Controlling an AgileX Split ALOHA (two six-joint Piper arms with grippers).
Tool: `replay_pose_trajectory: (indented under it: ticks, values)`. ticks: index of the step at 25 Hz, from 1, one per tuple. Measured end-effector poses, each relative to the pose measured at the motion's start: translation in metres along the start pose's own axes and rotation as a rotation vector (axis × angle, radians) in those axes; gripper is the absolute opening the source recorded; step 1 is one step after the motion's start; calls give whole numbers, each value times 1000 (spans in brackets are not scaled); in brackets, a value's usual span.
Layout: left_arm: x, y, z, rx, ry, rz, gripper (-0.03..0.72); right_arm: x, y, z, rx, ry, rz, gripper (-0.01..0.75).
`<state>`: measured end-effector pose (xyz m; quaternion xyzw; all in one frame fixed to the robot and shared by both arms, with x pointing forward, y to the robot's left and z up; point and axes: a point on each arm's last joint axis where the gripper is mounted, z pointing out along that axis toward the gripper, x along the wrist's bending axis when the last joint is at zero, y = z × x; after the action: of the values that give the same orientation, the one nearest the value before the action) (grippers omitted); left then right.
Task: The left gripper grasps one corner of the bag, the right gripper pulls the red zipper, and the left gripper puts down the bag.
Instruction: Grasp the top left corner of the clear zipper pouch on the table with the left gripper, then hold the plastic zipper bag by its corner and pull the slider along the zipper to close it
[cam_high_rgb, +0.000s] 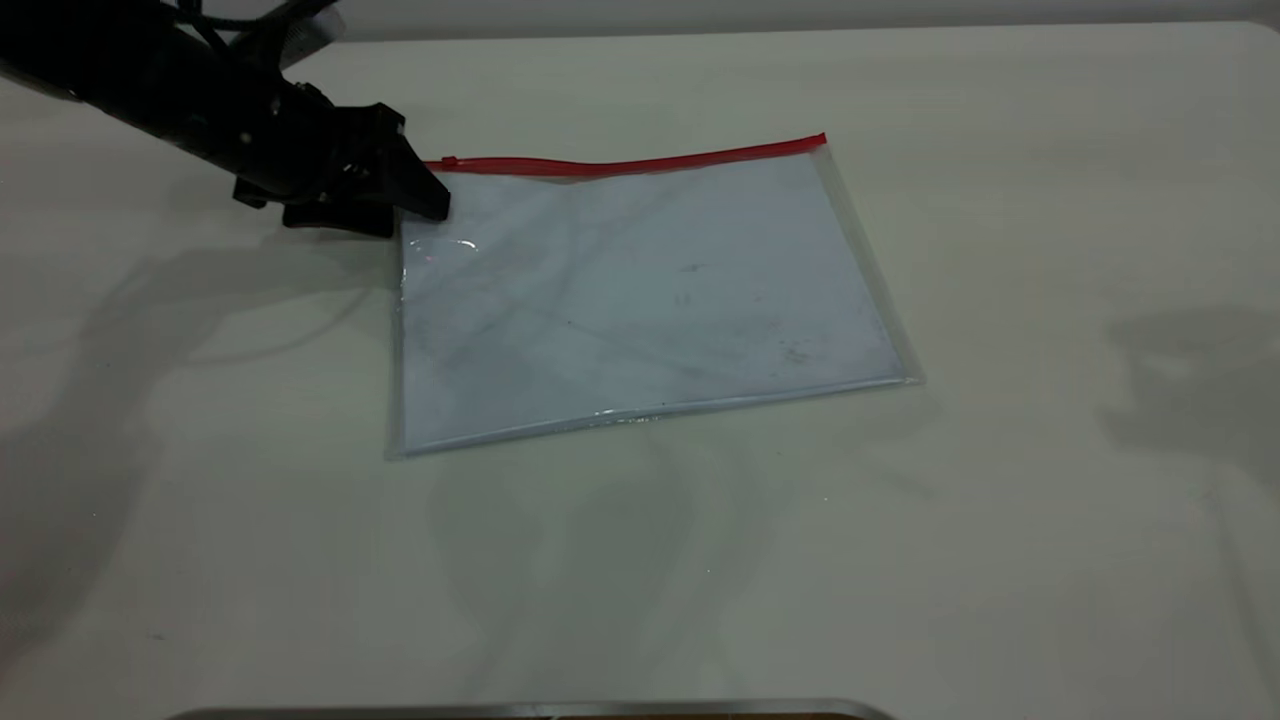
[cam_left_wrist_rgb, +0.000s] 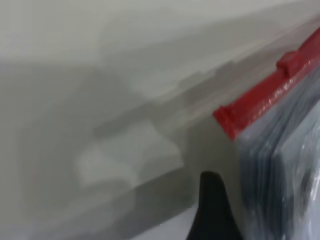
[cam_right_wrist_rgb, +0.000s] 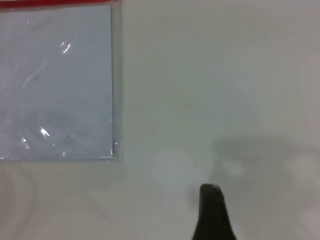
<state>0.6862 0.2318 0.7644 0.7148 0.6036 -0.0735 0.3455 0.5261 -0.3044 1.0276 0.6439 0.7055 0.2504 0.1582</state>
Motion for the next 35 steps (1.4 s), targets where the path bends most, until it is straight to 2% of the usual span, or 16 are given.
replay_pose_trajectory:
  ticks: [3,6,8,12,13,14,17,22,25,29,35]
  values:
    - [0,-3,7,-21,-49,-31,581,0,0,0,0,4,1,576]
    - [1,-4,10,-40,-67,-64,519,0,0,0,-1,5,2,576]
    - [1,-4,11,-43,-69,-66,418,0,0,0,-1,5,2,576]
    - [0,-3,10,-46,-81,-15,126,0,0,0,-1,5,-7,576]
    - [-1,-2,10,-48,-88,24,73,0,0,0,-3,5,-14,576]
    - [-2,0,10,-54,-97,70,54,0,1,0,-6,6,-18,576]
    - [-9,13,6,-87,-146,250,53,1,2,0,-24,12,-36,576]
    - [-33,28,-5,-94,-349,762,53,14,4,19,-15,50,-166,576]
    - [-44,30,-9,-83,-438,976,53,27,6,44,23,94,-264,576]
    - [-59,33,-10,-52,-515,1145,53,47,14,80,61,161,-371,576]
    - [-85,36,-1,51,-539,1332,53,83,22,133,89,268,-546,576]
